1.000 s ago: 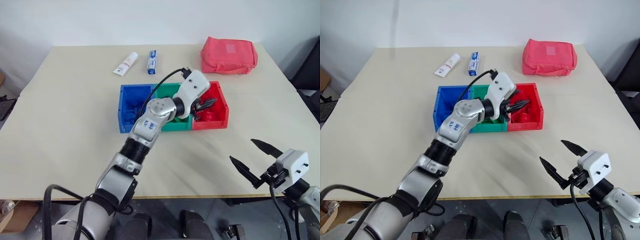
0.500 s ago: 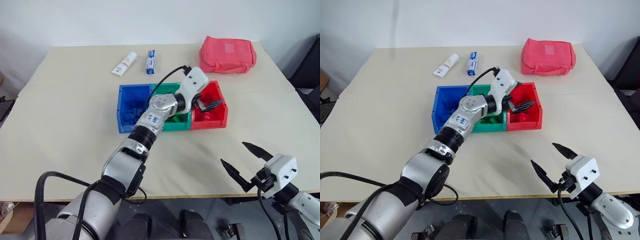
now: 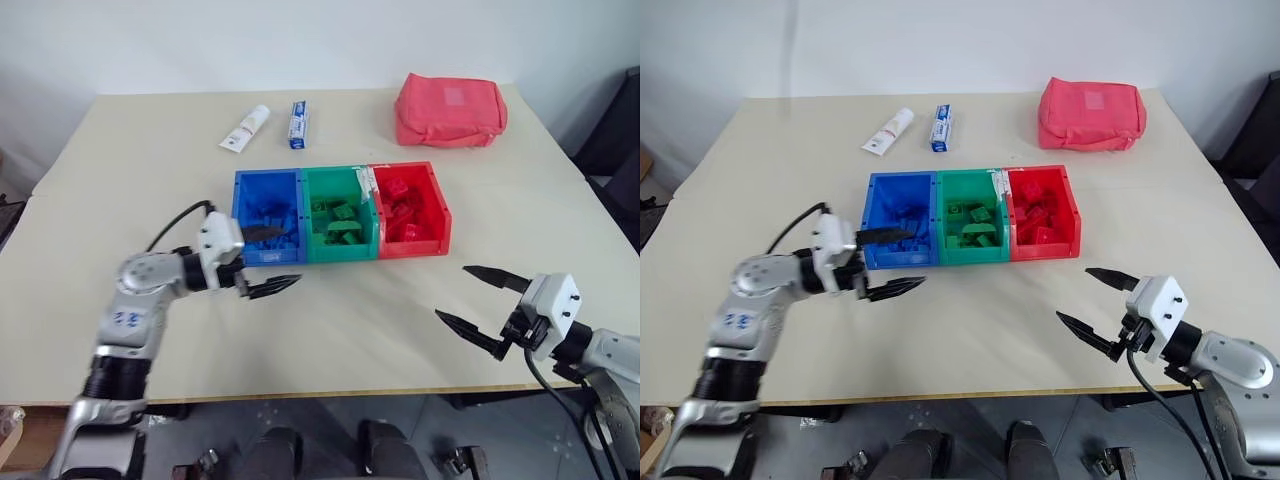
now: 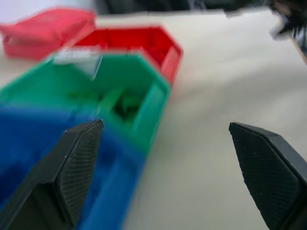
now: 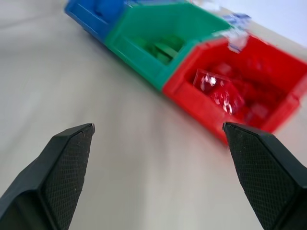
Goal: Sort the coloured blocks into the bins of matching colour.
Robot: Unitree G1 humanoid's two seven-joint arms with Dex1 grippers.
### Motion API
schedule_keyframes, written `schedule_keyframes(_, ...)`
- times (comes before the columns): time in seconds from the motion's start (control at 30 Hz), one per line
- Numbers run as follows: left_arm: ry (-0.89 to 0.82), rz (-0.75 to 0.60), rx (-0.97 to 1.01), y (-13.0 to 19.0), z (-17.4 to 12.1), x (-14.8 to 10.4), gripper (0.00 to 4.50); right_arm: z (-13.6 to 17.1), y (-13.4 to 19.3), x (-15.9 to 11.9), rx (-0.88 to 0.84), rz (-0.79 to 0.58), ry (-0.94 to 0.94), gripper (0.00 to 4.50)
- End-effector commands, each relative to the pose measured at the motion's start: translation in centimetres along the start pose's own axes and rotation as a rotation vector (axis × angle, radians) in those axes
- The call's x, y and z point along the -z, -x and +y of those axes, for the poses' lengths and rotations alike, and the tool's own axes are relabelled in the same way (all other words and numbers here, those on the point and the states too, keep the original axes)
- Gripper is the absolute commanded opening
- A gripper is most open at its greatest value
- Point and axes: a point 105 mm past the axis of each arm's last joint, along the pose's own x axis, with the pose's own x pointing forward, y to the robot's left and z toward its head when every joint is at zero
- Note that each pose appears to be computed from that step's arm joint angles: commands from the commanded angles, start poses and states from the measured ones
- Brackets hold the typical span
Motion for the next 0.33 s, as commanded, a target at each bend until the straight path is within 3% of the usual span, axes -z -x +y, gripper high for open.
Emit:
schedule_keyframes(0.03,0.004,0.051,-0.053,2.3,-0.1,1.0,4.47,0.0,-0.4,-0.6,-0.075,-0.03,0.002,4.5)
schedule_keyframes(0.17,0.017,0.092,-0.105,4.2,-0.7,2.7,4.47,0.1,-1.1,-0.6,-0.143,-0.014,0.024,4.5)
schedule_keyframes(0.33,0.016,0.077,-0.137,3.8,-1.1,2.7,4.47,-0.3,-1.6,-1.0,-0.165,-0.017,0.031,4.5)
